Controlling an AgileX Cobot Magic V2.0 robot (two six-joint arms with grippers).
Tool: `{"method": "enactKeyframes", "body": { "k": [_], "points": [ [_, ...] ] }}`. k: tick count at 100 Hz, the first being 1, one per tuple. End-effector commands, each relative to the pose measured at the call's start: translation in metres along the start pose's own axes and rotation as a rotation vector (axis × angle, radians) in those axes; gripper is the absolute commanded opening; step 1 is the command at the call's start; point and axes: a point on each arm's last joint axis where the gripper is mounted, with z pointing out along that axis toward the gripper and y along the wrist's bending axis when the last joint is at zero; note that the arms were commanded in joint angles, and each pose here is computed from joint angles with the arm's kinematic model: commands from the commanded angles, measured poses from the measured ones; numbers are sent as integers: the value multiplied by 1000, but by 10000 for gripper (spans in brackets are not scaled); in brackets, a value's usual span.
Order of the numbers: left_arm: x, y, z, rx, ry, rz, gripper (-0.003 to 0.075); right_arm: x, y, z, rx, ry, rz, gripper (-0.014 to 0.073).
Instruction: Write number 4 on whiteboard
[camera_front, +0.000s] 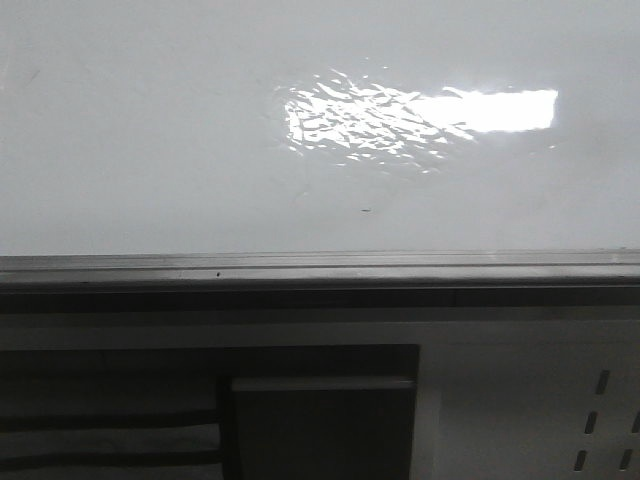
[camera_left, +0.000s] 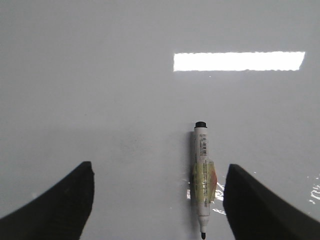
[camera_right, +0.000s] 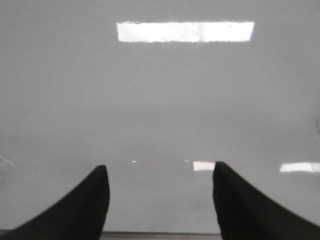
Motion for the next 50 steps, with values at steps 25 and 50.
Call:
{"method": "enactKeyframes", "body": {
  "k": [25,50],
  "points": [
    [-17,-2,0,13,-97,-24,512,-17,0,-1,0,-103,-1,417],
    [-1,-2,24,11,106,-30,512,-18,0,-1,-3,-108,2,417]
  ]
}}
